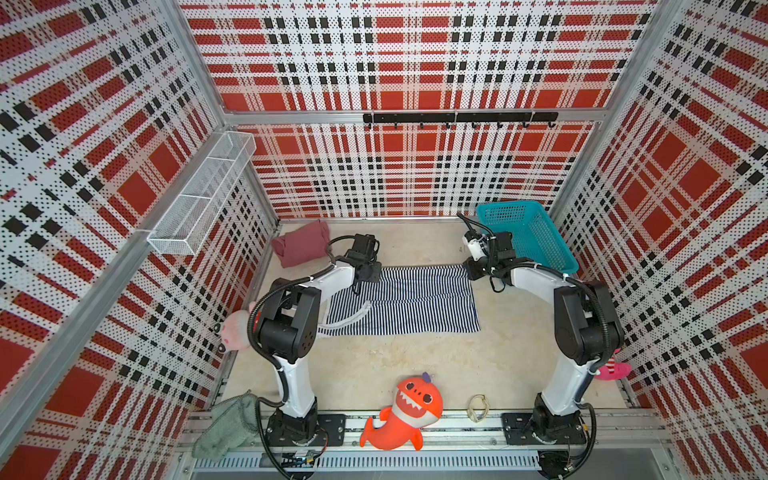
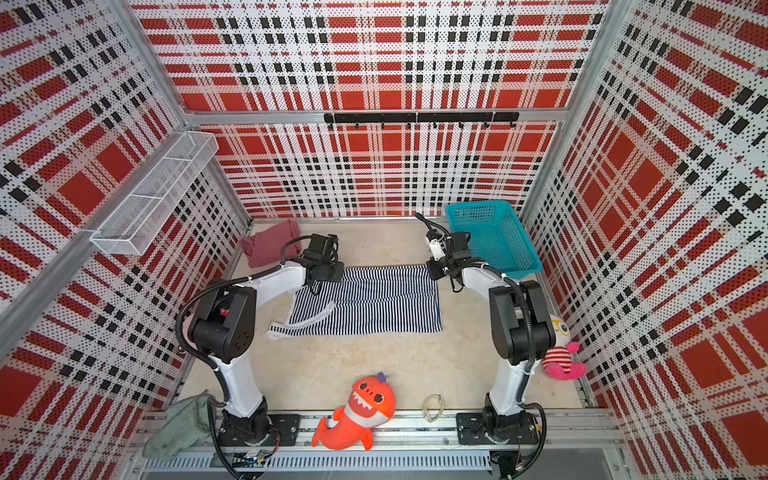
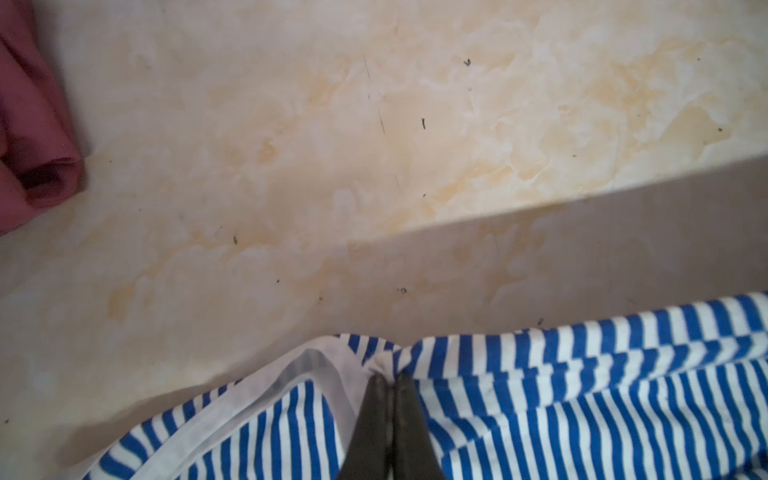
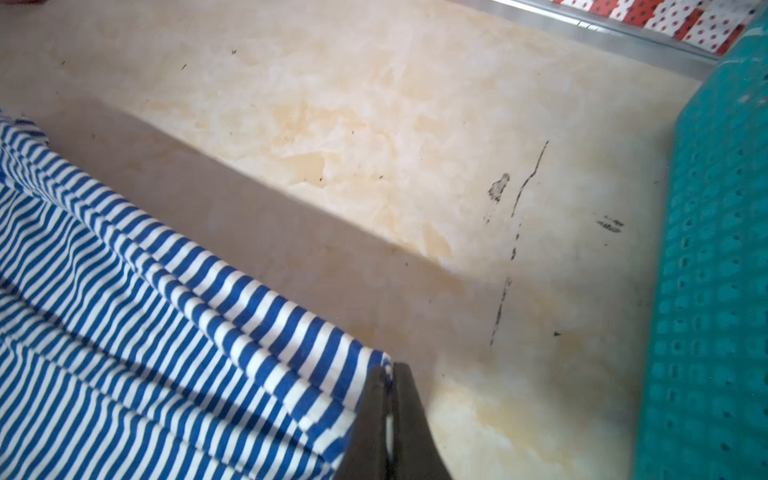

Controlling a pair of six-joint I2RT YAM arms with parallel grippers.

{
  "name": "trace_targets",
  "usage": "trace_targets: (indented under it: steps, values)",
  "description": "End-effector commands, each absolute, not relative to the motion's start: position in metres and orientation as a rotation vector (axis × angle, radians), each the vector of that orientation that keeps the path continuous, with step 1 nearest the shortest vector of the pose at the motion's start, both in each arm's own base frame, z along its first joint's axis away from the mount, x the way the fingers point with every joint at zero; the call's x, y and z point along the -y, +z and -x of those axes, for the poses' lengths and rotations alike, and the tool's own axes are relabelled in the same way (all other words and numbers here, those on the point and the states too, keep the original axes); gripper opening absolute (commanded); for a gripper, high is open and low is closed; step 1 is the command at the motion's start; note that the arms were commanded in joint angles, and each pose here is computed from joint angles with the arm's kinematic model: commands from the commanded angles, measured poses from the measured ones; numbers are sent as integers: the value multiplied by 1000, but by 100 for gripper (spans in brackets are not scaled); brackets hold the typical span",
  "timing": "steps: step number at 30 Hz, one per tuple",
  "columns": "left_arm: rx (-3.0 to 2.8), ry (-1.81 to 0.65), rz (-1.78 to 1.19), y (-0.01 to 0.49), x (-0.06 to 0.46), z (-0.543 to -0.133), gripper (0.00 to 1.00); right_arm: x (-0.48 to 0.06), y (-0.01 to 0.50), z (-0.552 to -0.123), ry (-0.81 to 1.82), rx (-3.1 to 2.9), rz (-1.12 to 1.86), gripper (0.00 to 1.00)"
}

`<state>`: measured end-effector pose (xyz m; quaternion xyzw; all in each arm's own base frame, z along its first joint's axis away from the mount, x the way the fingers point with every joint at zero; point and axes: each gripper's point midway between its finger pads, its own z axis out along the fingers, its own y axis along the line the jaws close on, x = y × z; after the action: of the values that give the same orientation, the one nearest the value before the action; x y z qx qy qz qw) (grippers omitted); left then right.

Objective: Fold and stack tank tops
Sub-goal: Fold the tank top at the center of the table.

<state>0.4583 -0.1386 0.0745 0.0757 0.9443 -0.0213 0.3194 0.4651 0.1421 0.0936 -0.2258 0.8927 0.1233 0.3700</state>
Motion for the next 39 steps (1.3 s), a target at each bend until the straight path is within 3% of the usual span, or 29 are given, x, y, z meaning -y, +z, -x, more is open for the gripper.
trace_targets:
  steps: [1, 20, 22, 23, 24, 25, 27, 32, 39]
  values:
    - [-2410, -27, -177, 94, 134, -454, 0, -143, 113, -454, 321, -2218, 647, 0]
    - [-2381, 29, 15, 79, 129, -358, 2, -115, 92, -380, 283, -2305, 509, 0]
    - [-2356, 17, 59, 83, 127, -350, 27, -112, 91, -372, 285, -2311, 481, 9]
    - [-2345, 0, 77, 85, 126, -346, 46, -110, 93, -368, 281, -2311, 464, 18]
    - [-2336, -14, 92, 88, 125, -344, 61, -108, 95, -364, 282, -2315, 438, 34]
    - [-2326, -21, 104, 92, 123, -341, 68, -106, 98, -361, 284, -2314, 416, 44]
    - [-2299, -20, 135, 105, 117, -339, 69, -104, 109, -357, 291, -2299, 364, 50]
    - [-2269, -161, 149, 133, 126, -351, 65, -101, 119, -354, 313, -2329, 270, 50]
    - [-2309, -331, 46, 120, 176, -370, 54, -108, 111, -366, 397, -2402, 104, 38]
